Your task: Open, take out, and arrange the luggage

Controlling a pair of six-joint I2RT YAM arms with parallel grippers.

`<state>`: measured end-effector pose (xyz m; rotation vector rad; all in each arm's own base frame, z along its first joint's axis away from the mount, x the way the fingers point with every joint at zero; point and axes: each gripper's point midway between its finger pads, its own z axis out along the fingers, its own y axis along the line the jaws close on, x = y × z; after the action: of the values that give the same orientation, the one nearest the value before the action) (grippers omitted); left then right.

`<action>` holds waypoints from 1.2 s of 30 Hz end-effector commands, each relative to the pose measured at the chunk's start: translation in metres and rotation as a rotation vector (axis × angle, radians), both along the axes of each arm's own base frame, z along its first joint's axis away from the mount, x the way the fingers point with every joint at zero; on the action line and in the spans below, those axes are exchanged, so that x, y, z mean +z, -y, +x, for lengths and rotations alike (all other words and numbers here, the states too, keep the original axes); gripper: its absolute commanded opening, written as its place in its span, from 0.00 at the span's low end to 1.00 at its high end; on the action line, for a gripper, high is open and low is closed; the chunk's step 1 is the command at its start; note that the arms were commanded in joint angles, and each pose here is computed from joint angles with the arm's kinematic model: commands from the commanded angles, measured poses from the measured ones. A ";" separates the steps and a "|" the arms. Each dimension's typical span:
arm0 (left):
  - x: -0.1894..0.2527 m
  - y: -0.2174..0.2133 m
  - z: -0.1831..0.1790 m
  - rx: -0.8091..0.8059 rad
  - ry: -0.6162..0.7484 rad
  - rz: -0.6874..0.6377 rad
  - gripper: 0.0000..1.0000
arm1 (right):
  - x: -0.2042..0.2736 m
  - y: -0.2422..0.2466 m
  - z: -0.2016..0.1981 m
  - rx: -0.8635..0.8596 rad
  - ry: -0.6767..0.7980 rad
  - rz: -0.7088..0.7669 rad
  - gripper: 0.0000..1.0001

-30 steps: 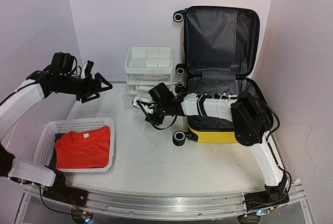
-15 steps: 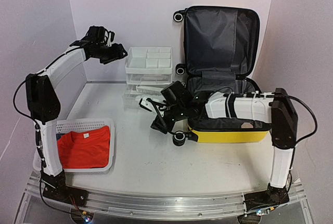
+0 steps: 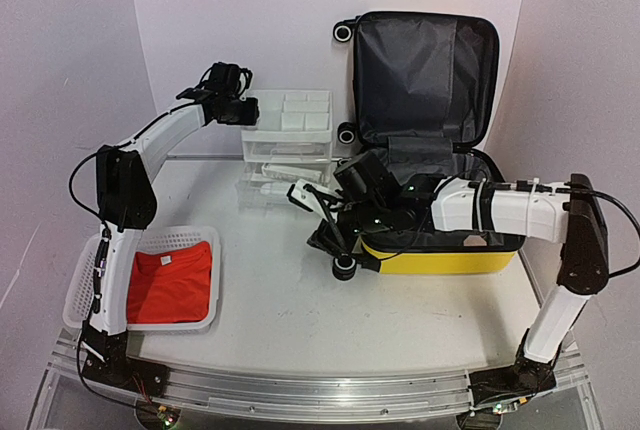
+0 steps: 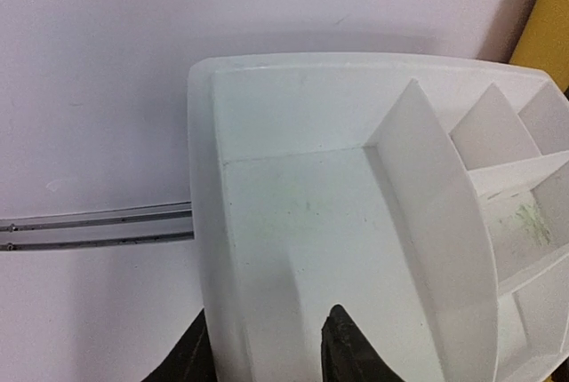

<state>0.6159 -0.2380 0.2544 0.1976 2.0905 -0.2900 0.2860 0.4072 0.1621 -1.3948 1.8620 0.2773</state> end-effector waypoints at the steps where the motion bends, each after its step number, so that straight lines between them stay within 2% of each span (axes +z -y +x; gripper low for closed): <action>1: 0.033 -0.001 0.003 0.030 0.101 0.030 0.31 | 0.023 -0.003 -0.002 -0.012 0.032 0.045 0.71; 7: 0.023 0.005 -0.005 0.003 0.064 0.024 0.17 | 0.024 -0.014 -0.004 0.013 0.012 0.057 0.74; 10: 0.029 0.005 -0.016 0.001 0.057 0.038 0.07 | 0.018 -0.017 -0.006 0.047 0.010 0.043 0.84; 12: 0.036 0.002 -0.025 0.010 0.055 0.036 0.04 | 0.012 -0.020 -0.012 0.110 0.013 0.024 0.96; 14: 0.043 -0.001 -0.035 0.012 0.051 0.027 0.01 | 0.008 -0.024 -0.013 0.156 0.027 0.005 0.98; 20: 0.058 -0.009 -0.074 0.078 0.017 -0.028 0.00 | 0.001 -0.050 -0.014 0.282 0.027 -0.007 0.98; 28: 0.044 -0.014 -0.111 0.167 -0.074 -0.107 0.00 | -0.015 -0.078 -0.025 0.376 -0.033 0.011 0.97; 33: 0.038 -0.007 -0.125 0.177 -0.102 -0.127 0.00 | -0.035 -0.083 -0.025 0.363 -0.070 -0.005 0.95; 36: 0.036 -0.002 -0.132 0.168 -0.113 -0.125 0.00 | -0.044 -0.082 -0.001 0.261 -0.009 -0.042 0.96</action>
<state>0.5032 -0.2308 0.2435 -0.0152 2.2500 -0.2287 0.2625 0.4761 0.1084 -1.7632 1.7069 0.4538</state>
